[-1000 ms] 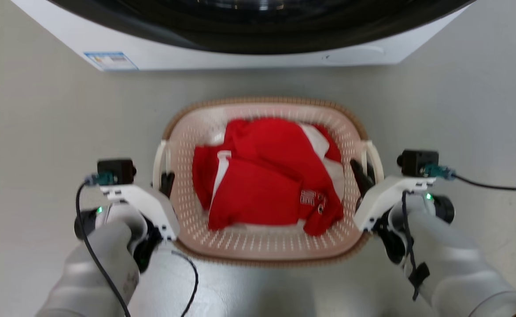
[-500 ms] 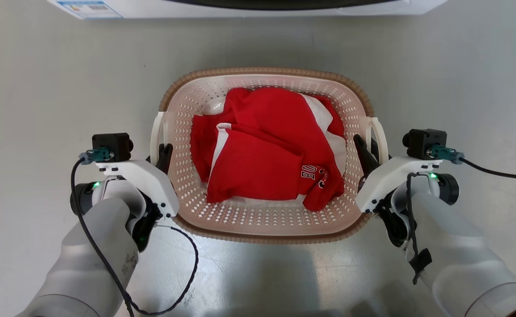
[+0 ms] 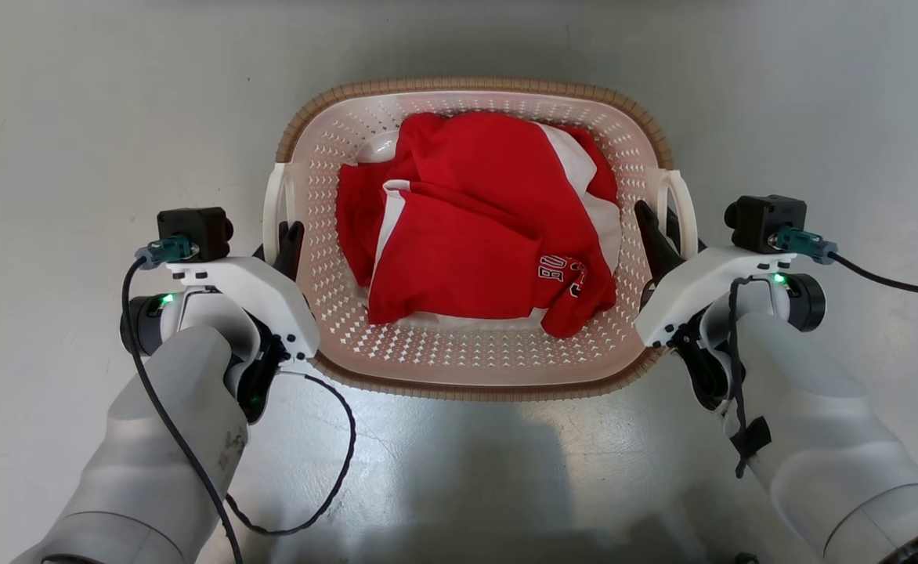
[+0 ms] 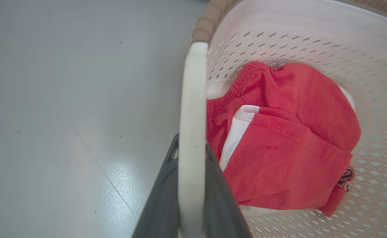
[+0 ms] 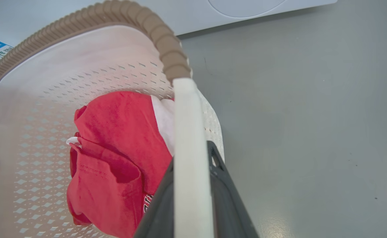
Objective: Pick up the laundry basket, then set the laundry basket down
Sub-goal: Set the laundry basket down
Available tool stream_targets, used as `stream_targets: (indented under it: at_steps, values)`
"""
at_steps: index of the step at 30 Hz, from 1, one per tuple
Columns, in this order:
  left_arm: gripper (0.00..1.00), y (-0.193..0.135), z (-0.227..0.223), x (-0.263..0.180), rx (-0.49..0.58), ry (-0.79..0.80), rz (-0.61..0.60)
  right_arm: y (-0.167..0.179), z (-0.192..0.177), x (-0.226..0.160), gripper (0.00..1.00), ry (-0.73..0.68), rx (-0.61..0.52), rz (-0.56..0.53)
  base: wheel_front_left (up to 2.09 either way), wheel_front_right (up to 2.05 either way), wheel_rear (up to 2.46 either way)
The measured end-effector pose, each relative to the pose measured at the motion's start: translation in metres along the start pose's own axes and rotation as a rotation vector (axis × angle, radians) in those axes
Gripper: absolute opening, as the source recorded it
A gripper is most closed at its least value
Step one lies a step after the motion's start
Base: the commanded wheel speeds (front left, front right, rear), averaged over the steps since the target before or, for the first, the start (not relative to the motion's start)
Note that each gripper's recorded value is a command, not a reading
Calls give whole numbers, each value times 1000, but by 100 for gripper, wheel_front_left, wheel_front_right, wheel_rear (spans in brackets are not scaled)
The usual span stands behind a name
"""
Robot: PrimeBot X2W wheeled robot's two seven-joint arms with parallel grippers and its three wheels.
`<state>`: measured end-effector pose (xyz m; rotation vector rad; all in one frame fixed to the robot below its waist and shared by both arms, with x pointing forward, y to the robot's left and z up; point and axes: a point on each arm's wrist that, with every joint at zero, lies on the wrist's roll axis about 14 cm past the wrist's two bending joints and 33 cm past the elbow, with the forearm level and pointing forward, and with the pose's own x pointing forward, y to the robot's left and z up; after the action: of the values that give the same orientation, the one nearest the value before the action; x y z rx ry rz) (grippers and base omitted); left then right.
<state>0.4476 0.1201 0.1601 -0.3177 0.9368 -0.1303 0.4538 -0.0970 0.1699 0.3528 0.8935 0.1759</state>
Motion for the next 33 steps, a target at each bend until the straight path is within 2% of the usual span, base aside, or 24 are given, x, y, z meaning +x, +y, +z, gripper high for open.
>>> stream_targets:
  at_steps: [7, 8, 9, 10, 11, 12, 18, 33]
  values:
    - [0, -1, 0, 4, 8, -6, 0, -4, -1, 3, 0, -2, 0, -11, 0, 0, 0]
    - [0, -1, 0, 4, 8, -7, 0, -5, -1, 3, 3, -3, 2, -13, 0, 0, 0]
    - [0, -1, 0, 5, 9, -8, 1, -5, -2, 4, 25, -3, 1, -14, 0, 0, 0]
    - [37, -1, 0, 5, 7, -9, 2, -5, -2, 4, 73, -2, 0, -16, 0, 0, 0]
    - [80, -1, 0, 5, 6, -10, 1, -6, -2, 4, 100, -4, 7, -20, 0, 0, 0]
    - [100, -2, 1, 6, 3, -15, 1, -6, -1, 4, 100, -7, 11, -23, 0, 0, 0]
    - [100, -12, -1, 7, -4, -17, -20, -8, 0, 4, 100, -10, 7, -32, 0, 0, 0]
    - [100, -13, 9, 4, 25, -38, -22, -9, 10, -2, 100, -34, -10, -42, 0, 0, 0]
